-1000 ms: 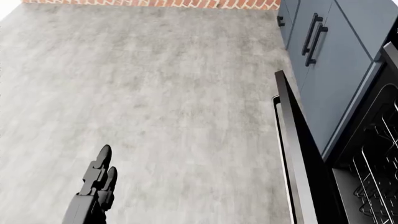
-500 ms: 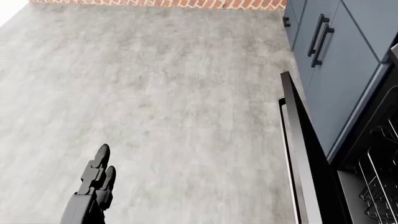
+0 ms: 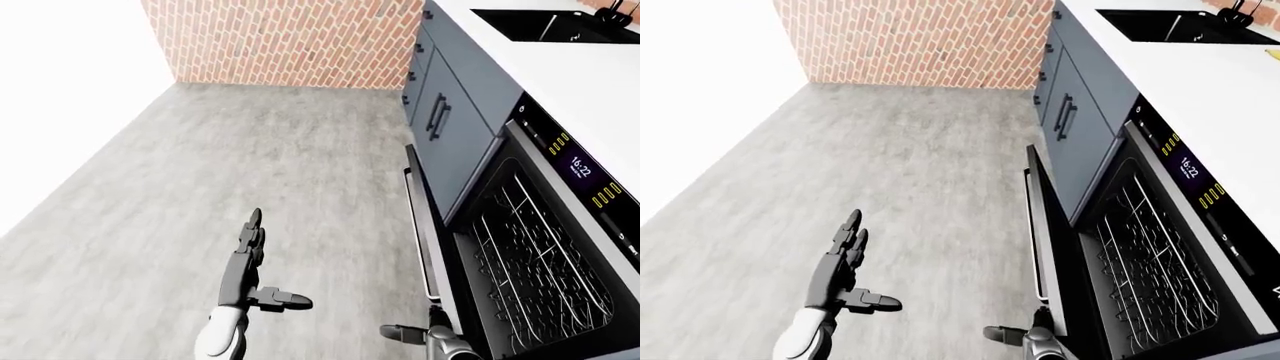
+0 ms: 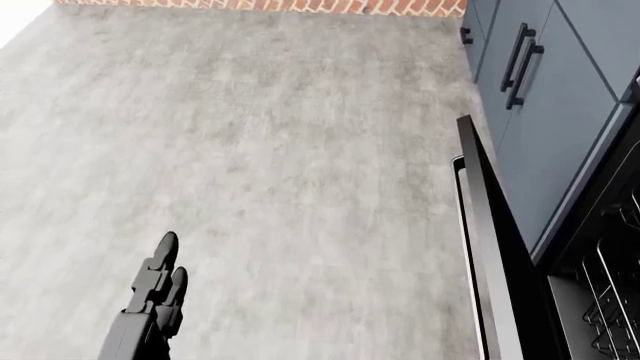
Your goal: Close the dishwasher door
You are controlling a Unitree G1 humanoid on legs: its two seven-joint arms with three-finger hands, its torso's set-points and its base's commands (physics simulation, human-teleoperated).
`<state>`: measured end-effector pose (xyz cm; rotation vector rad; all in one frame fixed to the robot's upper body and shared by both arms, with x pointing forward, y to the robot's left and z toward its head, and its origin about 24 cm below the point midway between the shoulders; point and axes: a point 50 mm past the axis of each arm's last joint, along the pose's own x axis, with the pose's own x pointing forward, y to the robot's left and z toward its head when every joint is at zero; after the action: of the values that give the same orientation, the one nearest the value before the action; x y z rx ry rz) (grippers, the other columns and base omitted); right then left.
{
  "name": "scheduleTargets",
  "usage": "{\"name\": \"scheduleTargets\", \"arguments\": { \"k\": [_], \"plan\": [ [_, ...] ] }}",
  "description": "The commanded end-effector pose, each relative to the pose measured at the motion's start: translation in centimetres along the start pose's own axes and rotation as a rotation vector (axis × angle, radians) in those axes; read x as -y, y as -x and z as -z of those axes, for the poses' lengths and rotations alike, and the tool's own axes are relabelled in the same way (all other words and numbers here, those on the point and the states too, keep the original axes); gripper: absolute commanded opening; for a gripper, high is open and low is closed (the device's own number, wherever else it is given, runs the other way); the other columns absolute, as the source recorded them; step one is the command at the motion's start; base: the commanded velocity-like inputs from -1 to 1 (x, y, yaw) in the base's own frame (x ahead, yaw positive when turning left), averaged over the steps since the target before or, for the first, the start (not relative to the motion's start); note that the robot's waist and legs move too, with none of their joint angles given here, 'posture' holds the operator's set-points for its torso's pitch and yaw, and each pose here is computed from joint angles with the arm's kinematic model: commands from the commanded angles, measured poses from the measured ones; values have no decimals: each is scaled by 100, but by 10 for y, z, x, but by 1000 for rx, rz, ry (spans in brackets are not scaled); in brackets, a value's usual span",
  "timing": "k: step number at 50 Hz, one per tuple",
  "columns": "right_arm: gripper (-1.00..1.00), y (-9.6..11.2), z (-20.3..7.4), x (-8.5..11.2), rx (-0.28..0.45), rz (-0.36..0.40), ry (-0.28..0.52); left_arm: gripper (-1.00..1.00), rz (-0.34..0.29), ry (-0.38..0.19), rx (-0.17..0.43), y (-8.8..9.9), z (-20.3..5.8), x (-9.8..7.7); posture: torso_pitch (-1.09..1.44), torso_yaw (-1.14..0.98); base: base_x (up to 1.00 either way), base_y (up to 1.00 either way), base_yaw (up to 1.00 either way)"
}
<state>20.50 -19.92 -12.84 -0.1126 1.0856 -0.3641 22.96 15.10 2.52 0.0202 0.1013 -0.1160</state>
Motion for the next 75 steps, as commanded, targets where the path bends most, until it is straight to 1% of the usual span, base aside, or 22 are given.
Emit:
{"name": "scheduleTargets", "arguments": {
  "k": [1,5,15,24,30,37,40,45,64,71,75],
  "plan": [
    [100,-3,-10,24,24,120,-35,100,2,-9,86,-2,-16,0,0,0,0,0,0],
    [100,-4,-8,25,17,126,-36,100,4,-10,86,-2,-16,0,0,0,0,0,0],
    [100,-4,-6,31,6,185,-53,100,1,-9,87,-2,-17,-1,0,0,0,0,0],
    [100,-4,-6,32,11,203,-54,100,1,-9,88,-2,-17,-1,0,0,0,0,0],
    [100,-4,-6,36,16,234,-53,100,0,-9,89,-2,-18,-1,0,0,0,0,0],
    [100,-3,-6,34,17,226,-52,100,0,-8,89,-2,-18,-2,0,0,0,0,0],
    [100,-3,-5,35,8,246,-43,100,-1,-8,90,-2,-18,-2,0,0,0,0,0],
    [100,-3,-5,37,7,246,-45,100,1,-9,89,-1,-18,-1,0,0,0,0,0],
    [100,-3,-4,41,-11,291,-30,100,3,-9,87,-2,-17,0,0,0,0,0,0],
    [100,-3,-3,43,-18,310,-39,100,2,-9,88,-2,-17,0,0,0,0,0,0],
    [100,-3,-4,43,-9,311,-47,100,2,-9,88,-2,-17,0,0,0,0,0,0]
  ]
}}
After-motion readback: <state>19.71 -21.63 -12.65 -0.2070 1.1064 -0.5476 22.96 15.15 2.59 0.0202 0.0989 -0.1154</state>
